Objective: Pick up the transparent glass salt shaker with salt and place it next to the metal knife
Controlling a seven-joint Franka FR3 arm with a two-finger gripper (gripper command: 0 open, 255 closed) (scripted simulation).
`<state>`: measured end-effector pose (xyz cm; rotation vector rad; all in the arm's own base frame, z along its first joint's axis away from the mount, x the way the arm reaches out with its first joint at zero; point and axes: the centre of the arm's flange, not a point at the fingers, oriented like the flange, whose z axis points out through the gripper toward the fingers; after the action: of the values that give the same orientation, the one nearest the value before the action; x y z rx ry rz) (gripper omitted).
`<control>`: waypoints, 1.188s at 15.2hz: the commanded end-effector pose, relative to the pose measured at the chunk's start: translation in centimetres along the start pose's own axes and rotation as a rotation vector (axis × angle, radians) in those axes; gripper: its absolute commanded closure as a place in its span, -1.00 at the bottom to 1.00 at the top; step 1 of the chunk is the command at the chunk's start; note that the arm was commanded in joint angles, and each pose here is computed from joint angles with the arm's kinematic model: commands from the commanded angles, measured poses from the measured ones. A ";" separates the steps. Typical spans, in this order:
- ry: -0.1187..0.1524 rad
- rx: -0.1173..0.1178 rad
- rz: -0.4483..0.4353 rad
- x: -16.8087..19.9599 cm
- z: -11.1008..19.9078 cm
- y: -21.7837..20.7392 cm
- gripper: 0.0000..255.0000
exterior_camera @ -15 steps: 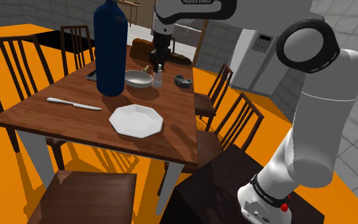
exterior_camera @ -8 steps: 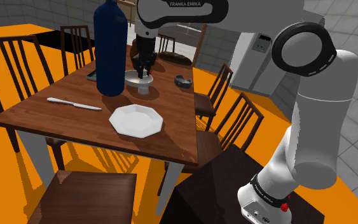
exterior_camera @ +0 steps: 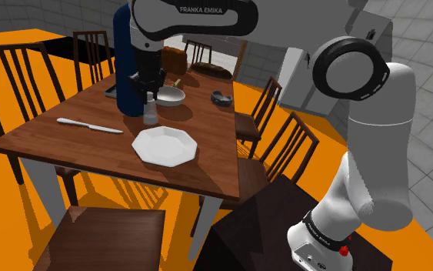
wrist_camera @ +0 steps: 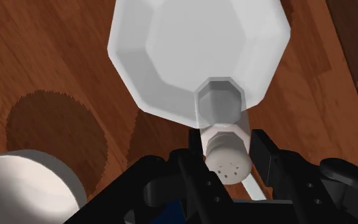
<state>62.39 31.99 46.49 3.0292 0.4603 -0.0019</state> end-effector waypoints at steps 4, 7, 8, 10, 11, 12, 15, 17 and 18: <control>0.000 0.000 0.001 1.1 0.6 -6.7 1.00; 0.000 0.000 0.001 1.8 1.0 -10.6 1.00; 0.000 0.000 0.001 2.0 1.2 -11.9 1.00; 0.000 0.000 0.001 2.4 1.9 -13.9 1.00; 0.000 0.000 0.001 2.4 2.4 -13.9 1.00; 0.000 0.000 0.001 2.4 2.9 -14.0 1.00; 0.000 0.000 0.001 2.4 4.5 -14.1 1.00; 0.000 0.000 0.001 2.4 5.6 -14.2 1.00; 0.000 0.000 0.001 2.5 6.1 -14.2 1.00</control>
<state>60.57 45.71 39.82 3.0288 0.4584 -0.0027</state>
